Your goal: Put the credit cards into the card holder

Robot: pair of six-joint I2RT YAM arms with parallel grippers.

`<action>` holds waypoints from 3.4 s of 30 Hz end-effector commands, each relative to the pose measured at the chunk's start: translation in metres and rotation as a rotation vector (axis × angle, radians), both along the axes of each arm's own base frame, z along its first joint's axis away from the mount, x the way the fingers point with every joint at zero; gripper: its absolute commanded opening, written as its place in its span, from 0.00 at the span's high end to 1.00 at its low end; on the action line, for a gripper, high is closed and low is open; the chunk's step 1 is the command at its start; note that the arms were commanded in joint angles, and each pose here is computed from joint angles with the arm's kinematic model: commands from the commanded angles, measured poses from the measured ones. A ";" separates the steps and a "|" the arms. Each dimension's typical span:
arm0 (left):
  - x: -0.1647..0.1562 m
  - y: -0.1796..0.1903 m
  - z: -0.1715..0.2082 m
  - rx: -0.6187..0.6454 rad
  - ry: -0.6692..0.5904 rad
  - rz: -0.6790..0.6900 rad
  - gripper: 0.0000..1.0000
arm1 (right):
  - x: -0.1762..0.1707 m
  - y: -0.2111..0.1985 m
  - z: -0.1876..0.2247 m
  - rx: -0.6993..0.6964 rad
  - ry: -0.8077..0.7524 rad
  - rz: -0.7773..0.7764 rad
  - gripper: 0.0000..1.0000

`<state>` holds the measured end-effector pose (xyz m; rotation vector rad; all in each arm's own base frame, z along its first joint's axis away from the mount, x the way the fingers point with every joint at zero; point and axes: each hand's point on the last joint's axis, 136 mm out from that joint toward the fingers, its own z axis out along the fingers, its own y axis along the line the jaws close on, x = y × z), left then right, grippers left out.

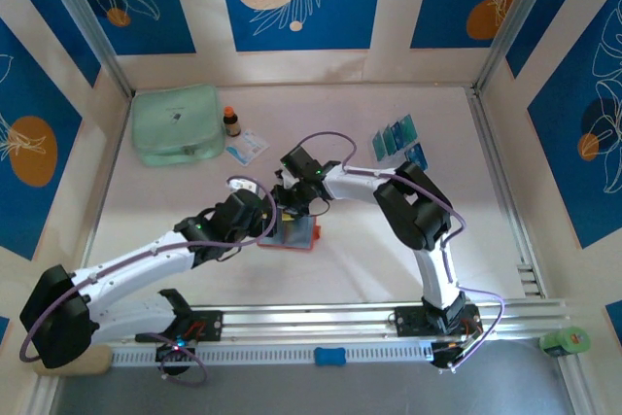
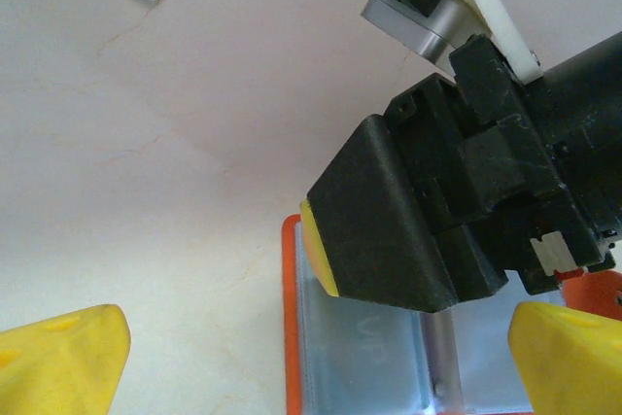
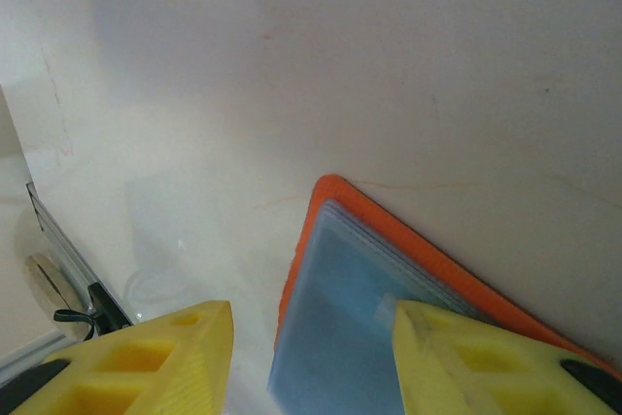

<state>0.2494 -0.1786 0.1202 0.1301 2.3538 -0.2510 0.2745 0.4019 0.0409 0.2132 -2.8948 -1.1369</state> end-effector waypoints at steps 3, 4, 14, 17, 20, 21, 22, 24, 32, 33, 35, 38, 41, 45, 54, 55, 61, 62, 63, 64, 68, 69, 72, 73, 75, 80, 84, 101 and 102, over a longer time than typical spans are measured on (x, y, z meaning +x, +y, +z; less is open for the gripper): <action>0.000 0.009 -0.002 0.017 -0.005 0.028 0.00 | 0.001 -0.003 0.032 0.043 -0.013 0.001 0.52; 0.000 0.009 -0.003 0.016 -0.004 0.028 0.00 | 0.003 -0.007 0.038 0.051 -0.024 -0.009 0.52; 0.005 -0.001 -0.012 0.018 0.020 0.014 0.00 | 0.003 -0.070 0.063 -0.001 -0.102 -0.118 0.52; 0.007 -0.004 -0.017 0.033 0.033 0.005 0.00 | -0.005 -0.096 0.053 -0.098 -0.122 -0.142 0.52; 0.010 -0.008 -0.024 0.042 0.047 0.002 0.00 | -0.015 -0.120 0.037 -0.228 -0.137 -0.141 0.52; 0.011 -0.009 -0.025 0.041 0.048 0.001 0.00 | -0.018 -0.126 0.032 -0.268 -0.139 -0.136 0.51; 0.011 -0.010 -0.028 0.045 0.055 -0.001 0.00 | -0.023 -0.131 0.026 -0.308 -0.138 -0.125 0.51; 0.013 -0.012 -0.031 0.051 0.061 -0.002 0.00 | -0.030 -0.138 0.015 -0.381 -0.145 -0.102 0.51; 0.017 -0.017 -0.041 0.083 0.087 -0.010 0.00 | -0.046 -0.144 -0.016 -0.509 -0.127 -0.040 0.55; 0.017 -0.017 -0.041 0.082 0.087 -0.009 0.00 | -0.046 -0.145 -0.017 -0.513 -0.125 -0.040 0.57; 0.017 -0.017 -0.042 0.086 0.089 -0.010 0.00 | -0.046 -0.151 -0.019 -0.529 -0.124 -0.044 0.64; 0.017 -0.017 -0.044 0.087 0.092 -0.010 0.00 | -0.045 -0.160 -0.018 -0.540 -0.128 -0.061 0.84; 0.017 -0.018 -0.044 0.088 0.093 -0.013 0.00 | -0.044 -0.173 -0.017 -0.541 -0.127 -0.082 0.98; 0.017 -0.017 -0.046 0.089 0.095 -0.012 0.00 | -0.048 -0.191 -0.018 -0.538 -0.114 -0.107 1.00; 0.014 -0.017 -0.052 0.082 0.109 -0.011 0.00 | -0.031 -0.206 0.028 -0.432 -0.166 -0.154 0.55; 0.014 -0.018 -0.052 0.081 0.110 -0.011 0.00 | -0.025 -0.210 0.036 -0.422 -0.180 -0.171 0.55; 0.014 -0.022 -0.057 0.069 0.123 -0.018 0.00 | 0.026 -0.245 0.073 -0.416 -0.250 -0.274 0.55; 0.014 -0.022 -0.058 0.067 0.124 -0.018 0.00 | 0.036 -0.250 0.077 -0.422 -0.259 -0.287 0.55; 0.014 -0.023 -0.058 0.064 0.126 -0.022 0.00 | 0.047 -0.257 0.081 -0.435 -0.268 -0.297 0.55; 0.013 -0.024 -0.060 0.062 0.131 -0.024 0.00 | 0.058 -0.263 0.083 -0.455 -0.279 -0.303 0.56; 0.013 -0.026 -0.064 0.060 0.141 -0.034 0.00 | 0.097 -0.281 0.091 -0.556 -0.314 -0.311 0.59; 0.012 -0.027 -0.065 0.059 0.146 -0.036 0.00 | 0.107 -0.284 0.095 -0.586 -0.327 -0.310 0.60; 0.012 -0.028 -0.066 0.056 0.150 -0.041 0.00 | 0.133 -0.292 0.097 -0.664 -0.340 -0.304 0.64; 0.012 -0.028 -0.066 0.055 0.150 -0.041 0.00 | 0.141 -0.296 0.096 -0.692 -0.341 -0.302 0.65; 0.012 -0.030 -0.067 0.054 0.152 -0.045 0.00 | 0.154 -0.300 0.095 -0.743 -0.341 -0.293 0.67; 0.012 -0.033 -0.070 0.048 0.164 -0.050 0.00 | 0.176 -0.306 0.086 -0.828 -0.330 -0.259 0.71; 0.012 -0.032 -0.070 0.047 0.166 -0.047 0.00 | 0.187 -0.314 0.073 -0.908 -0.318 -0.228 0.71; 0.013 -0.033 -0.067 0.052 0.162 -0.049 0.00 | 0.205 -0.321 0.036 -0.992 -0.273 -0.170 0.74; 0.013 -0.033 -0.067 0.052 0.162 -0.048 0.00 | 0.206 -0.320 0.036 -0.991 -0.273 -0.170 0.74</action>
